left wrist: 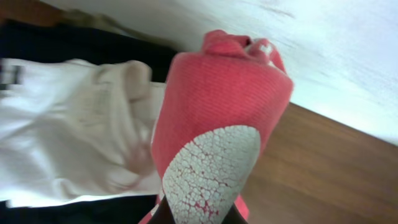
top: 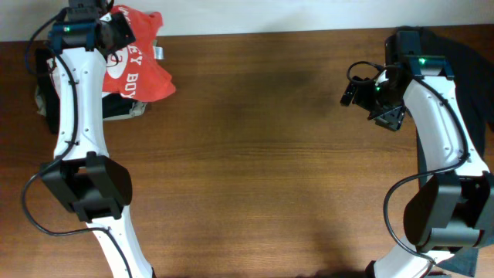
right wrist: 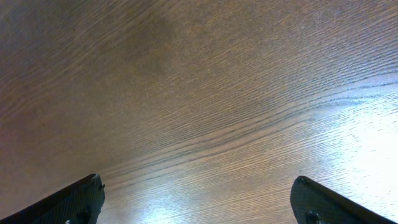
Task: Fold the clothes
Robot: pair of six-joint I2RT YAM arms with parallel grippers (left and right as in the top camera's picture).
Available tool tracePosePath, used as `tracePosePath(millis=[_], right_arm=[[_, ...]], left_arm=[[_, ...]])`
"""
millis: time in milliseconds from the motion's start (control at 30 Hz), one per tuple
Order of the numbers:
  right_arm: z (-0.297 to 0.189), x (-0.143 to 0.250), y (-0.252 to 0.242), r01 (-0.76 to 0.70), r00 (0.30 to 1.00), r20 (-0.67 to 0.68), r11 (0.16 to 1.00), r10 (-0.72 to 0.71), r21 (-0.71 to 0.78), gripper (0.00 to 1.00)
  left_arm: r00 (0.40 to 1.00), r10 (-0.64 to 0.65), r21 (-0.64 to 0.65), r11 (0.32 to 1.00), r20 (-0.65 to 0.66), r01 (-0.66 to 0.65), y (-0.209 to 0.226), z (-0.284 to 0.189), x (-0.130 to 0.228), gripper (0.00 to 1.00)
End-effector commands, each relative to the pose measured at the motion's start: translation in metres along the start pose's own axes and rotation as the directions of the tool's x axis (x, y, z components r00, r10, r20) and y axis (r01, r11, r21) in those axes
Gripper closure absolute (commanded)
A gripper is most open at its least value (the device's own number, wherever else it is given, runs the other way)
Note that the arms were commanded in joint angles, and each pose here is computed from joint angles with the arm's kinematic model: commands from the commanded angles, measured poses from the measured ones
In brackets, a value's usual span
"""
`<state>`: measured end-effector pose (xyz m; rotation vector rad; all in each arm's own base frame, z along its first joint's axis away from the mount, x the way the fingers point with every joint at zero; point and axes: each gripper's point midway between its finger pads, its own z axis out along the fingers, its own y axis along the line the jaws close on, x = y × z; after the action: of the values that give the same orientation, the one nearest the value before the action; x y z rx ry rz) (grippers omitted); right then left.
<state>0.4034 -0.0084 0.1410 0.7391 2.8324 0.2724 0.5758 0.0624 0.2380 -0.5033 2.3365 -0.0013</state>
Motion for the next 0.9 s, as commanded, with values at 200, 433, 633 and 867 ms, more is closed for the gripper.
tracePosePath(millis=[200,433,633,867], right_arm=[[-0.002,-0.002,-0.003,-0.005,1.0,0.011,1.0,0.004,0.01,0.01],[-0.002,-0.002,-0.003,-0.005,1.0,0.011,1.0,0.004,0.01,0.01],[-0.002,-0.002,-0.003,-0.005,1.0,0.011,1.0,0.004,0.01,0.01],[-0.002,-0.002,-0.003,-0.005,1.0,0.011,1.0,0.004,0.01,0.01]], left_arm=[[0.979,-0.073,-0.184,0.977,0.188,0.108,0.063,-0.01,-0.049,0.99],[0.962,-0.089,-0.218,0.965,0.259,0.148,0.083,-0.012,-0.067,0.99],[0.965,-0.098,-0.312,0.934,0.242,0.173,0.116,0.012,-0.058,0.99],[0.946,-0.108,-0.42,0.876,0.306,0.236,0.175,0.035,-0.066,0.97]])
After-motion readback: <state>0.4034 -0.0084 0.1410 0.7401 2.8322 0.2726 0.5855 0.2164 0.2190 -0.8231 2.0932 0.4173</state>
